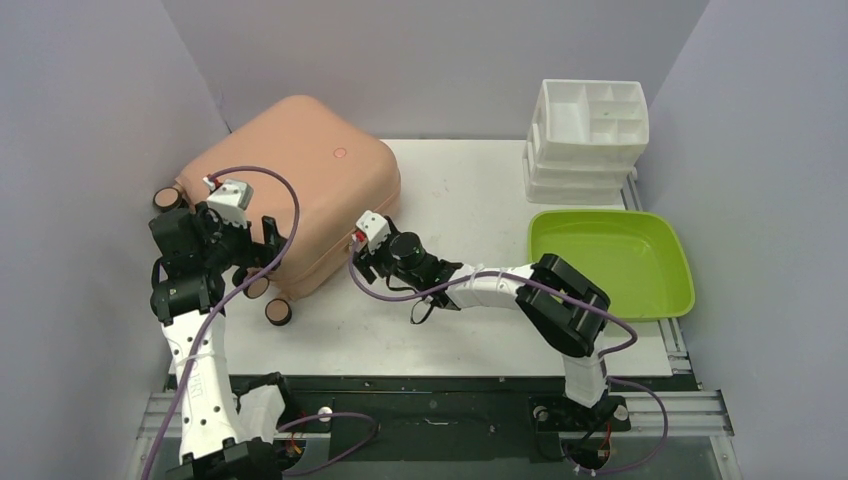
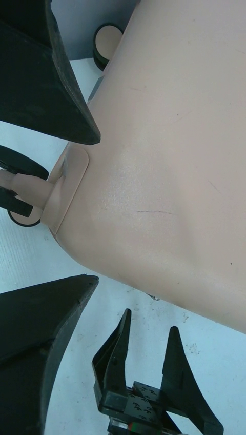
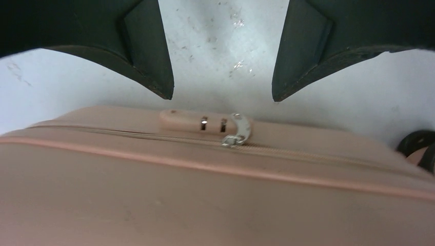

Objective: Open, take out, and arrange the luggage
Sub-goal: Adjust the luggage at the center of the board.

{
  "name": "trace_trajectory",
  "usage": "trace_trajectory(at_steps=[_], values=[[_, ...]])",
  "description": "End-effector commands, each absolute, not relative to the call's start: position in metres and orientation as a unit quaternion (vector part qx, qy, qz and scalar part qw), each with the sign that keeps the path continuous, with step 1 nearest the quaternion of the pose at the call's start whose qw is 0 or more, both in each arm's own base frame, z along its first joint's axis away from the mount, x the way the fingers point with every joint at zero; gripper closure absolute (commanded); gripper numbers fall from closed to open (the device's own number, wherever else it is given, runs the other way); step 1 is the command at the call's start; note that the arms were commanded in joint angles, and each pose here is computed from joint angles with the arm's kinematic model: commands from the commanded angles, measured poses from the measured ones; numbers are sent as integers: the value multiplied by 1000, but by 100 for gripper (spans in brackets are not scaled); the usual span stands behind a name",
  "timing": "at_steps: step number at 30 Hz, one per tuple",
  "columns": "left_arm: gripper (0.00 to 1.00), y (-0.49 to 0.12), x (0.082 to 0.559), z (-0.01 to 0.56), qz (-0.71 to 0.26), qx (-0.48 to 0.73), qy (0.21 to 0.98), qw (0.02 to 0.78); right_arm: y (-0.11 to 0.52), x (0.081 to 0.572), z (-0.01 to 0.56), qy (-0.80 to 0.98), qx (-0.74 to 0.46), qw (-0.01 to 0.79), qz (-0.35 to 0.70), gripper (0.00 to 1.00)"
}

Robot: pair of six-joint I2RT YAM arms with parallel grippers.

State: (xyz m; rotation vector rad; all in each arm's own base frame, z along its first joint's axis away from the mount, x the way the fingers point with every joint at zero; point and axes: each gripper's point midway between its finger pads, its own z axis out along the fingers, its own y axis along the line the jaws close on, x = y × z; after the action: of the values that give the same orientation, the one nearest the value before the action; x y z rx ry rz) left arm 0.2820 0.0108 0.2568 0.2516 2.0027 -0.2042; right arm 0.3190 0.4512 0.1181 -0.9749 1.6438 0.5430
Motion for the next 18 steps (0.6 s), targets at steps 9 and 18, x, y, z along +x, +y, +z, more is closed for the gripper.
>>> trace_trajectory(at_steps=[9, 18], values=[[4, 14, 283, 271, -94, 93, 818, 560, 475, 324, 128, 655, -358, 649, 149, 36], [4, 13, 280, 267, -96, 93, 816, 562, 470, 335, 135, 658, -302, 685, 81, 39]])
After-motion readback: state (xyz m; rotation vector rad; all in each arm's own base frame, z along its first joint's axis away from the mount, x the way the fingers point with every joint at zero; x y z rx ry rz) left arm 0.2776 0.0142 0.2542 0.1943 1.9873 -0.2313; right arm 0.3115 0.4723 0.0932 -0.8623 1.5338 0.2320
